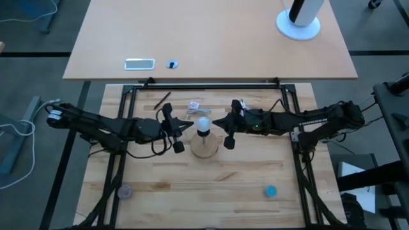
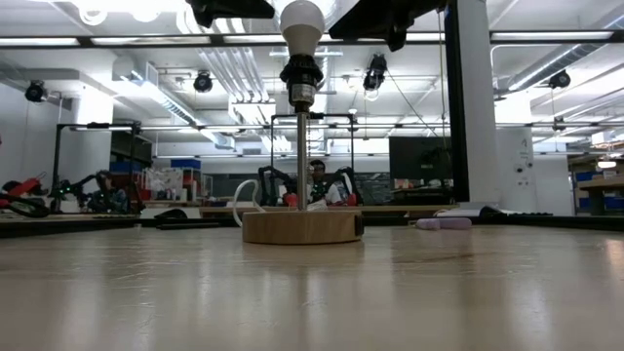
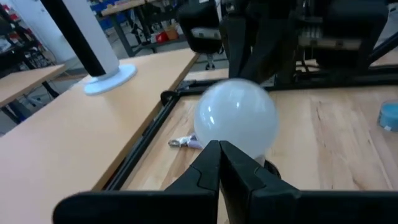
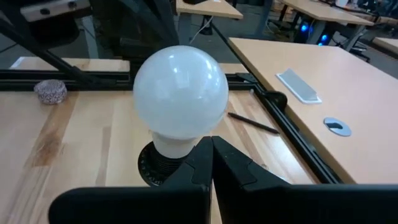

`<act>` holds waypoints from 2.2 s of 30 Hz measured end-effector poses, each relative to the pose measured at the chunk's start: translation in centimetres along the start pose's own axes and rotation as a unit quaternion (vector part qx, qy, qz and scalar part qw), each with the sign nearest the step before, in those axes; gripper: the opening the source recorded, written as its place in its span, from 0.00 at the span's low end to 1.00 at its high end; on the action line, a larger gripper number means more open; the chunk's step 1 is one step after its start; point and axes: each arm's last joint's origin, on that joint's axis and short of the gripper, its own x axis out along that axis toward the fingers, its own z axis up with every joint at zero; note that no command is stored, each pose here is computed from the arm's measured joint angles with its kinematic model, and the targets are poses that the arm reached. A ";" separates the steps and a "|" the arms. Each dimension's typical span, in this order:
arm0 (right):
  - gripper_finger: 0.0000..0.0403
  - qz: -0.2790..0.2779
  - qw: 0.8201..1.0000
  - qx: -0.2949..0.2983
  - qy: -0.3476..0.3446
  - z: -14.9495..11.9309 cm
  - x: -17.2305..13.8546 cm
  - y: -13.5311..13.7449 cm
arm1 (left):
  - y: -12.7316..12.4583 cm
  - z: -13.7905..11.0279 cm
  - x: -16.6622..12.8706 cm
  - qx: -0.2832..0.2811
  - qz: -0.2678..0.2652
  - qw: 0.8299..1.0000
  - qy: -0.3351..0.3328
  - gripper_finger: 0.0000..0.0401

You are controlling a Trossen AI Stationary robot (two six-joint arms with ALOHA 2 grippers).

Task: Screw lightbulb
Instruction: Insert the lightbulb into the brown lamp

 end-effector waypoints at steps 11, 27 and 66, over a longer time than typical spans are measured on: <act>0.00 -0.004 1.000 0.000 0.001 0.0 0.1 -0.3 | 0.0 0.1 0.0 0.018 -0.001 1.000 -0.004 0.00; 0.00 -0.007 1.000 0.008 0.009 -0.2 0.1 -0.5 | 0.6 1.0 -0.1 0.059 0.014 0.997 -0.042 0.00; 0.00 0.030 0.999 -0.015 -0.023 0.3 0.2 -0.3 | -0.9 -0.3 1.3 -0.024 -0.024 0.999 -0.004 0.00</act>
